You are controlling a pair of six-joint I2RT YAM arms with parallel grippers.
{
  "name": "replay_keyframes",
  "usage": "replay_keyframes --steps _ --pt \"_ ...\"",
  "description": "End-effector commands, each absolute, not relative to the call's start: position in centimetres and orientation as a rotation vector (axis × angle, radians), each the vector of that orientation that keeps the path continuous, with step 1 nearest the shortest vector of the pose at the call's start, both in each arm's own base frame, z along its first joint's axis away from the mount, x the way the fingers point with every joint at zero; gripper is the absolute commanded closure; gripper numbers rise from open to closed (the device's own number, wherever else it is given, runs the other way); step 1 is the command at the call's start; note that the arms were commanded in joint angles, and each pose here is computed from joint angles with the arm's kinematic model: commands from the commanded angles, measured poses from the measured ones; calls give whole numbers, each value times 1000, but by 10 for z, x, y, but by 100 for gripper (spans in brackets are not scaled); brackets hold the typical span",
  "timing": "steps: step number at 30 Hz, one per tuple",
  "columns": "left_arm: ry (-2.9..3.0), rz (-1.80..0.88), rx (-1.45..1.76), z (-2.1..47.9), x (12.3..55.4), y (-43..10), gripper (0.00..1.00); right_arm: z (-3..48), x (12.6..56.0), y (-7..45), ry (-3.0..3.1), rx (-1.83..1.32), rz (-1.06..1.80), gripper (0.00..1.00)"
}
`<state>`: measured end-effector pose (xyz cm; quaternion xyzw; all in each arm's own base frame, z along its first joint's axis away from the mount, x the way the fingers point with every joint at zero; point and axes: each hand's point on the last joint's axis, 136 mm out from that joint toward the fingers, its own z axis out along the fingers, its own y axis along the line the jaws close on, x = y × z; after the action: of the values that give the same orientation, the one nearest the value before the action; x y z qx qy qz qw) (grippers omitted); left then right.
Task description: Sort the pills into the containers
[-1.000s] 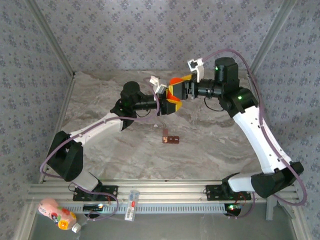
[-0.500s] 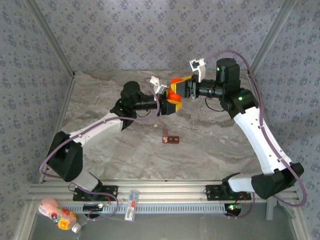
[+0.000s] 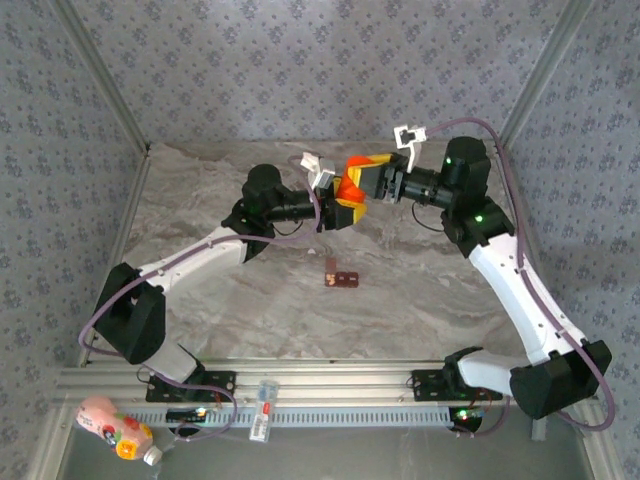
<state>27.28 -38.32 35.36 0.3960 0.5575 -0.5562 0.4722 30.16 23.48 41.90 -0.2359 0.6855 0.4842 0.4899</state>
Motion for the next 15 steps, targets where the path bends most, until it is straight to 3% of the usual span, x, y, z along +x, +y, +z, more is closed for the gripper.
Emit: replay_keyframes --steps 1,5,15 --pt "1166 -1324 928 409 262 -367 100 437 292 235 1573 -613 1190 70" --pt "1154 -1319 906 414 264 -366 100 437 287 241 1569 -689 1205 70" --pt "1121 -1209 808 423 268 -370 100 438 305 264 1627 -468 1114 75"
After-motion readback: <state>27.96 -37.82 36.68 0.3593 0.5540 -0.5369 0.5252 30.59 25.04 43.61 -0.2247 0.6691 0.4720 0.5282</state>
